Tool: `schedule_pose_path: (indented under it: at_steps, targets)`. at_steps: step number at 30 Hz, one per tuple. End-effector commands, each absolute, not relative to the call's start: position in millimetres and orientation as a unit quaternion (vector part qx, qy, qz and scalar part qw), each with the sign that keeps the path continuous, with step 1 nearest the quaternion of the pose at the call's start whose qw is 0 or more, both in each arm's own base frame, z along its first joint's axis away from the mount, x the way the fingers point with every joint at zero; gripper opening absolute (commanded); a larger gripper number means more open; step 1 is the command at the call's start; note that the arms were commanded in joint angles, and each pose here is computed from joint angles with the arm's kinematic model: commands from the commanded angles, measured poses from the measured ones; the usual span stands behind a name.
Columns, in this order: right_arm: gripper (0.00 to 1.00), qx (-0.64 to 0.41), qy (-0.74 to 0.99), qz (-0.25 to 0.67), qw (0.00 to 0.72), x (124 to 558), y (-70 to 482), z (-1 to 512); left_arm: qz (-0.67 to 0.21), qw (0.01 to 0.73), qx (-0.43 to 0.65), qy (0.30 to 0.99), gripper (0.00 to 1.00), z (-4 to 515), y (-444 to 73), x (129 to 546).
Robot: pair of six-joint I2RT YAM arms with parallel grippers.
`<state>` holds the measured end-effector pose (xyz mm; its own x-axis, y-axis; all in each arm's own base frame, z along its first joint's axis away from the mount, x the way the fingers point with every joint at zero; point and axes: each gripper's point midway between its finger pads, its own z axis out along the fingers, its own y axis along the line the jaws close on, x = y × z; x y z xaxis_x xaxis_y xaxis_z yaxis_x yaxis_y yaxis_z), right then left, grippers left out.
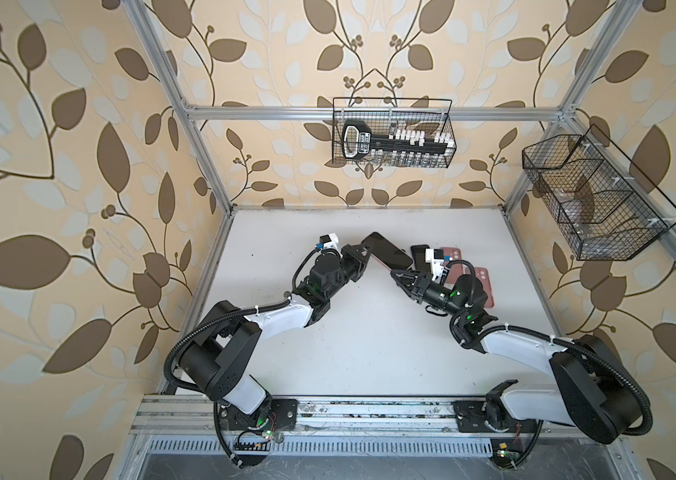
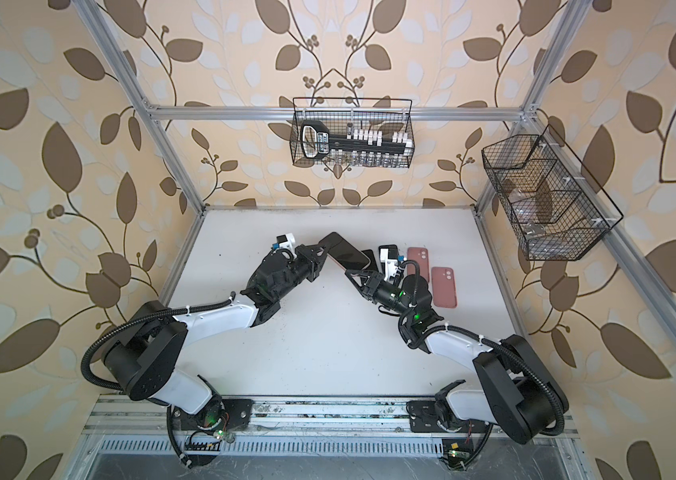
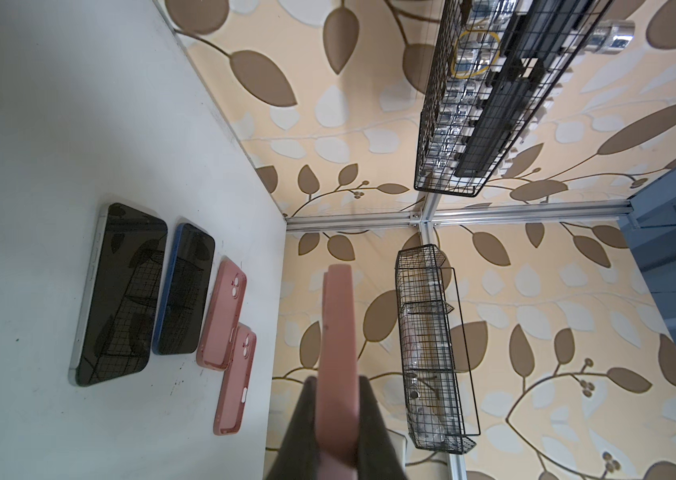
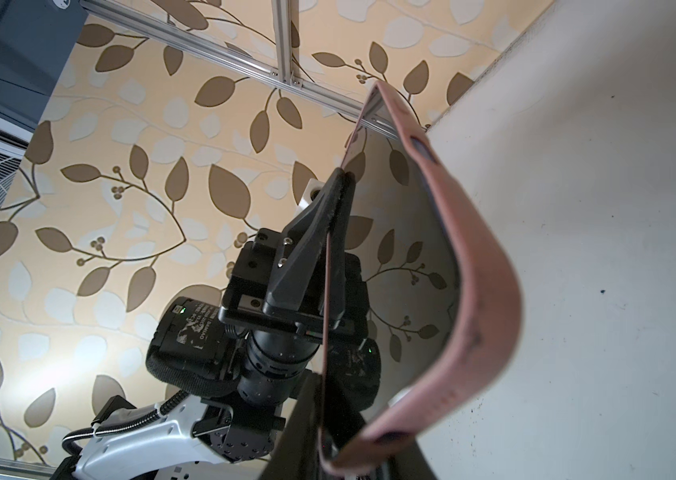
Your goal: Take the phone out of the phone case
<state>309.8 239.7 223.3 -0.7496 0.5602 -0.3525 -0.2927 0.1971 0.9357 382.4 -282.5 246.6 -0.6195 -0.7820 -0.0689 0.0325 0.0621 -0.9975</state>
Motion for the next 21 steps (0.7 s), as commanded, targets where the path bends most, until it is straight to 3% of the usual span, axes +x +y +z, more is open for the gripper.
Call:
schedule_pose_path:
  at_steps: [1, 21]
  targets:
    - [0.17, 0.093, 0.699, 0.617, 0.35, 313.7, 240.2, 218.1, -0.677, 0.344, -0.277, 0.588, 0.0, 294.5, -282.6, 376.4]
    - [0.12, -0.025, 0.741, 0.483, 0.466, 314.7, 224.6, 199.7, -0.71, 0.296, -0.315, 0.556, 0.0, 309.0, -285.0, 377.4]
